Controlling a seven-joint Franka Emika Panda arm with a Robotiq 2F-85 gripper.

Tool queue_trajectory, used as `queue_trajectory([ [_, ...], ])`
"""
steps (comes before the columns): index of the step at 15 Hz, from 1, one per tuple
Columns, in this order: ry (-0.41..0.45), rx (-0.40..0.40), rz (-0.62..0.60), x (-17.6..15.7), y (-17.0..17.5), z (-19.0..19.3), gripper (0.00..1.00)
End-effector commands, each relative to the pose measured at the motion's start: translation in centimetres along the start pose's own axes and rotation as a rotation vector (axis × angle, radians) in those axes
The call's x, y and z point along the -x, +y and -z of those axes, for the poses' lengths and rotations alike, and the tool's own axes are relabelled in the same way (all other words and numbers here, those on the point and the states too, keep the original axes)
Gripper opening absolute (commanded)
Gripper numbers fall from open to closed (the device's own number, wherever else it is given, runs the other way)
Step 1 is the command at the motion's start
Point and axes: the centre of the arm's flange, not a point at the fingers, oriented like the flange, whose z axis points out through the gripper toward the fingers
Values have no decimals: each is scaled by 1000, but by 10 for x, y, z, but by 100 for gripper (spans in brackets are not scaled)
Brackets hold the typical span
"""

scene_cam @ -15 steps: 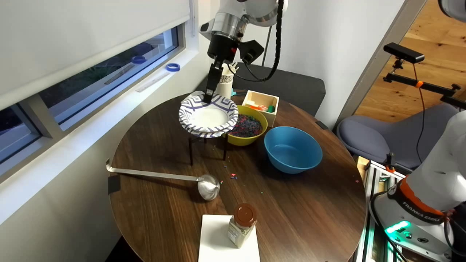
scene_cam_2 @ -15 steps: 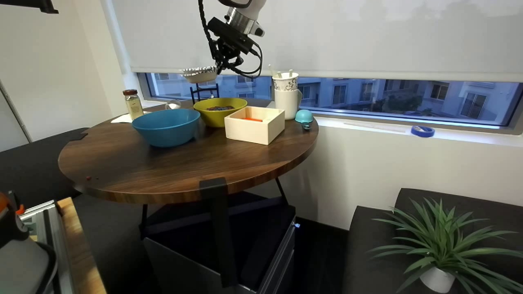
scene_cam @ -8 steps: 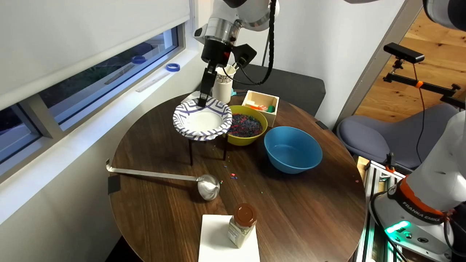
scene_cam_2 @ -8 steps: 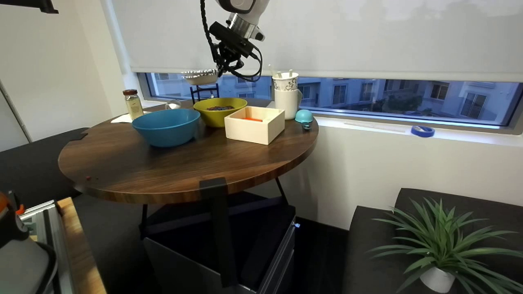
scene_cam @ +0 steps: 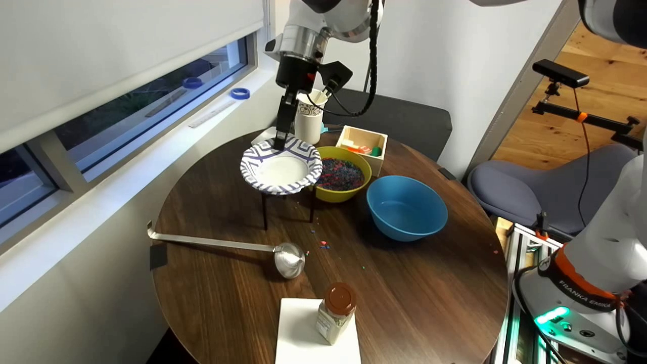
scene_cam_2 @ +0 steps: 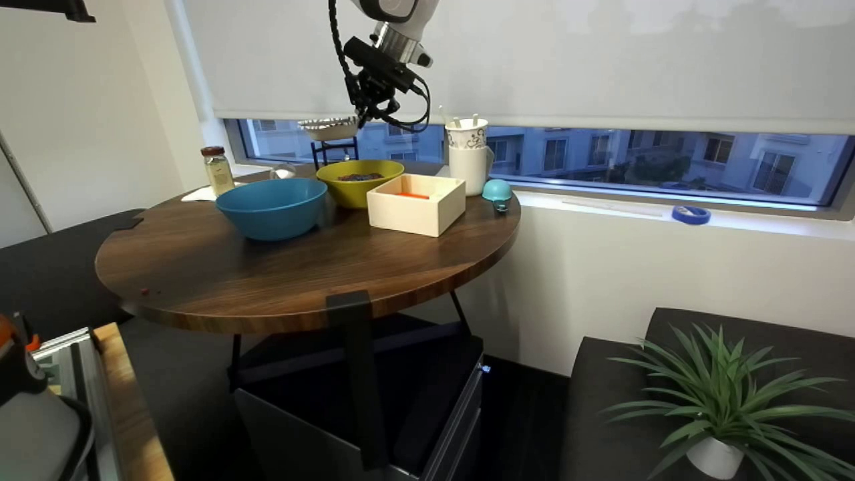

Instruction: Pour the contents of the white plate into the yellow bowl and then put the white plate on the tripod stand

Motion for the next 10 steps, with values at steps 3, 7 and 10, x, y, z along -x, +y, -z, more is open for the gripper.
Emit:
queue_trajectory([
  [3,-66,-15,42,-7,-2,-5,1],
  [7,-107,5,58,-5,-6,-7,1],
  [10,-98,57,66,-4,-7,-2,38],
])
